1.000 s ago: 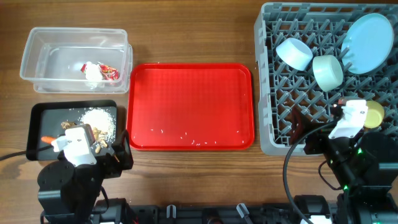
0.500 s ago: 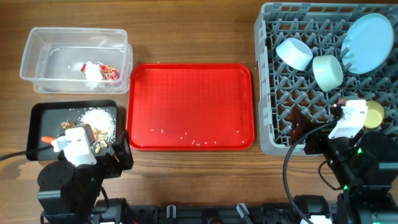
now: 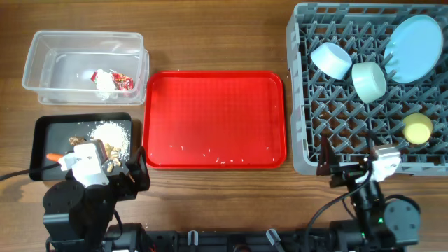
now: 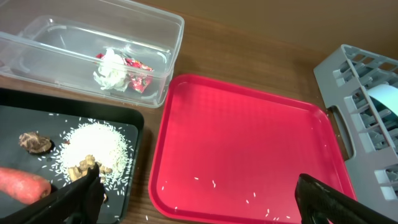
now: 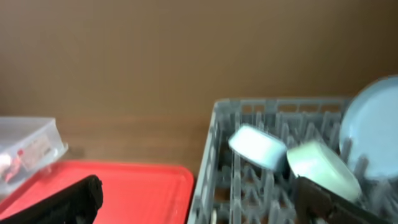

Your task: Sort waste into correct bins and load items into the dishwasher rack

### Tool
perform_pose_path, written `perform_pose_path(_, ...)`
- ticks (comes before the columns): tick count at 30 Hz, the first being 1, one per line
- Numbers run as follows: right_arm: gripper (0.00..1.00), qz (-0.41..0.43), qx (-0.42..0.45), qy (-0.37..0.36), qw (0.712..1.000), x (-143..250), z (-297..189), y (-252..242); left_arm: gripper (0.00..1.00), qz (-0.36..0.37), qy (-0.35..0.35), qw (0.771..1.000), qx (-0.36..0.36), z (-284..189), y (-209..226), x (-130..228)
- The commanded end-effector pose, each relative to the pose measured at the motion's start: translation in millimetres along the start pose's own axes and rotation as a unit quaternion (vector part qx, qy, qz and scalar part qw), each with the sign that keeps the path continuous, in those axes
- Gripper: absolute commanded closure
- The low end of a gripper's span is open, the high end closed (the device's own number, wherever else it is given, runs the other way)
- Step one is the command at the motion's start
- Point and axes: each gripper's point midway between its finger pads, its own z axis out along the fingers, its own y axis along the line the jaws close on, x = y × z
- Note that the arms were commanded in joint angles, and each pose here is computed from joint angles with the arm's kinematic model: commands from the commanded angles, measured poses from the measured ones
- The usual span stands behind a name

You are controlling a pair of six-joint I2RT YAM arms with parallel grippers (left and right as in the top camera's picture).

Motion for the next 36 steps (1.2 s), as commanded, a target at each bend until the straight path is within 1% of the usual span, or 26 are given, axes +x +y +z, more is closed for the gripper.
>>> perform_pose_path(1, 0.0, 0.006, -0.004, -0.031, 0.999, 13.5, 12.9, -1.9, 0.0, 0.0, 0.0, 1.0, 0.001, 0.3, -0.1, 1.2)
perform_pose_path(5, 0.0, -0.001, -0.007, -0.086, 0.996, 20.5, 24.7, -4.3, 0.0, 0.0, 0.0, 1.0, 0.001, 0.3, -0.1, 1.2)
perform_pose_path(8, 0.0, -0.004, -0.009, -0.104, 0.994, 30.4, 28.7, -5.6, 0.0, 0.0, 0.0, 1.0, 0.001, 0.3, -0.1, 1.2)
perform_pose_path(15, 0.0, -0.007, 0.006, -0.014, 1.0, 74.6, 34.0, -12.2, 0.0, 0.0, 0.0, 1.0, 0.001, 0.3, -0.1, 1.2)
perform_pose_path(36, 0.0, -0.008, 0.006, -0.013, 1.0, 74.9, 34.1, -12.3, 0.0, 0.0, 0.0, 1.0, 0.001, 0.3, -0.1, 1.2)
